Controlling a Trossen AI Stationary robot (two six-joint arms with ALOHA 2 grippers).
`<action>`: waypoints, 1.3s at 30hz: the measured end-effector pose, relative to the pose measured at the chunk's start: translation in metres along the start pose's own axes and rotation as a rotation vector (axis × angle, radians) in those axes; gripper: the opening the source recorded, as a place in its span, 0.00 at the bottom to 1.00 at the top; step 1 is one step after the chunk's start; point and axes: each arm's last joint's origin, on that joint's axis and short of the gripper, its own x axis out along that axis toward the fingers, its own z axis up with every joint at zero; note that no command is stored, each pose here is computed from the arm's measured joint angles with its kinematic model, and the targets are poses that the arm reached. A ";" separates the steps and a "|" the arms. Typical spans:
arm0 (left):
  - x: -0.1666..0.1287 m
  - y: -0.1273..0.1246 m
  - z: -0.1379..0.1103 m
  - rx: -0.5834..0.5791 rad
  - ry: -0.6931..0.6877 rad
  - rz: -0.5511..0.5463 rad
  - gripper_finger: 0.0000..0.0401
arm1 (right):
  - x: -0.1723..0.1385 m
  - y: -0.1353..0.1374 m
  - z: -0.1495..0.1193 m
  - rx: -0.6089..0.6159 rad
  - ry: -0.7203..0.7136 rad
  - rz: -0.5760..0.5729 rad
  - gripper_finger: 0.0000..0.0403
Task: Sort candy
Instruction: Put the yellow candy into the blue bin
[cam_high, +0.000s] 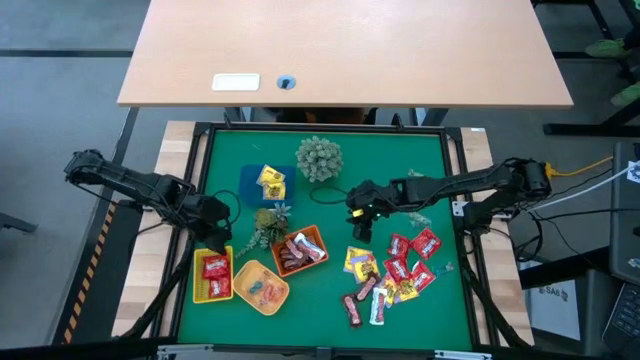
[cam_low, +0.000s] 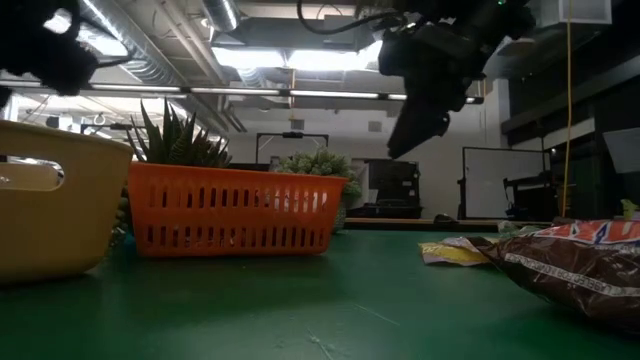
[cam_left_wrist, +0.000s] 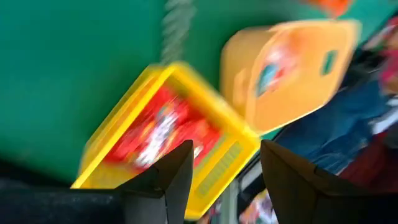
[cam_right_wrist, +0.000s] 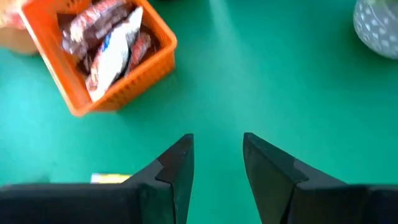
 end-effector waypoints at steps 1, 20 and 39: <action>0.000 -0.002 0.001 0.018 -0.024 -0.019 0.43 | -0.002 0.002 -0.002 -0.006 0.016 0.008 0.34; -0.002 -0.017 0.008 0.158 -0.202 -0.137 0.43 | 0.000 0.074 -0.051 -0.352 0.232 0.131 0.34; -0.002 -0.017 0.008 0.158 -0.207 -0.136 0.43 | 0.056 0.073 -0.077 -0.357 0.453 0.104 0.34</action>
